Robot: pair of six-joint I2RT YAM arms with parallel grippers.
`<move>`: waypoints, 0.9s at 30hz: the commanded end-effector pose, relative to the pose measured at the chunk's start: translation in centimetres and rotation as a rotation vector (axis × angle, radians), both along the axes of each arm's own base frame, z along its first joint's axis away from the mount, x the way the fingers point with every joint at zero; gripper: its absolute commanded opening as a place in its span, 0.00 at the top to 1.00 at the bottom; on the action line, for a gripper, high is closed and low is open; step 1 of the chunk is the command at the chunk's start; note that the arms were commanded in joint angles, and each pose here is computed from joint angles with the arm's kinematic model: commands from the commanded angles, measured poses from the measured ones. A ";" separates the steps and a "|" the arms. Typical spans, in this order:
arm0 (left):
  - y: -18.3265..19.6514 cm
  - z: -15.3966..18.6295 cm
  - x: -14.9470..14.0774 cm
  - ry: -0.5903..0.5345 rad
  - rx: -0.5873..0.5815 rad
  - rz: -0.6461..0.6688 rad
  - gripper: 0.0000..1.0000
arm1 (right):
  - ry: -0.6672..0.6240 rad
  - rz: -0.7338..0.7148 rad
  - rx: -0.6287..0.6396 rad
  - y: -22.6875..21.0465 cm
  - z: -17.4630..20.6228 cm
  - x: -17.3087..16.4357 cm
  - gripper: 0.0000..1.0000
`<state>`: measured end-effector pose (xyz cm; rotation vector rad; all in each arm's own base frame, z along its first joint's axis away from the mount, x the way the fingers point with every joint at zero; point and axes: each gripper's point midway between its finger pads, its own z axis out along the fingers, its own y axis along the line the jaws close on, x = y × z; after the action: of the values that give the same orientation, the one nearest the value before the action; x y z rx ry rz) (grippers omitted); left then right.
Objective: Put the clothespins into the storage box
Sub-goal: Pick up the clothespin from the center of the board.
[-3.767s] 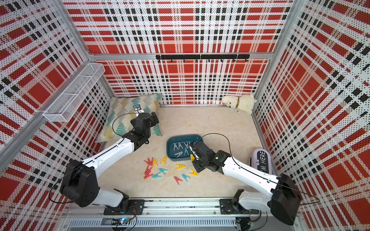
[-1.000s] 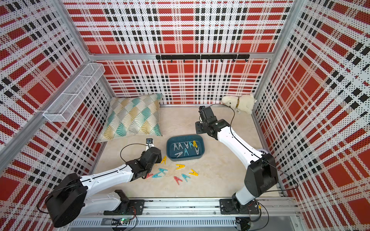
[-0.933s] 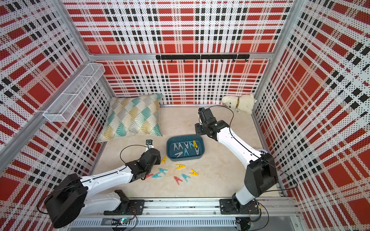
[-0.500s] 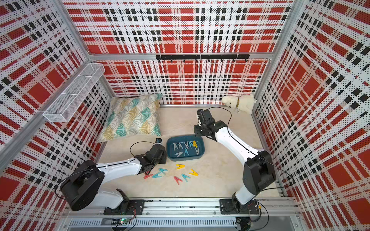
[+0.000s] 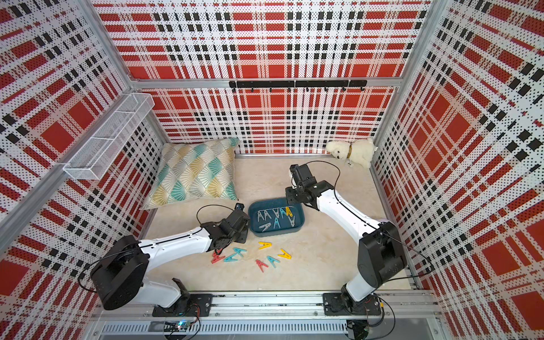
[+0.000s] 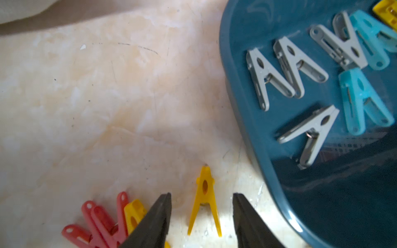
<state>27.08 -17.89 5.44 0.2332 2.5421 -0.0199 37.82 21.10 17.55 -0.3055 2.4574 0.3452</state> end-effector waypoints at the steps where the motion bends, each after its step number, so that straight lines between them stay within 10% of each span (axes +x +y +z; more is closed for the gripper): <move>1: 0.5 0.5 -1.0 0.023 0.010 0.003 0.47 | -0.041 0.022 0.030 0.5 1.2 -0.1 0.61; 27: 2.1 -2.2 -2.2 0.070 0.076 0.045 0.59 | -0.030 0.043 0.045 1.0 0.1 -0.2 0.62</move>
<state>24.33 -15.97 3.22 0.2237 2.6393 0.0746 37.76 21.78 17.16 -0.3258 2.4375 0.3949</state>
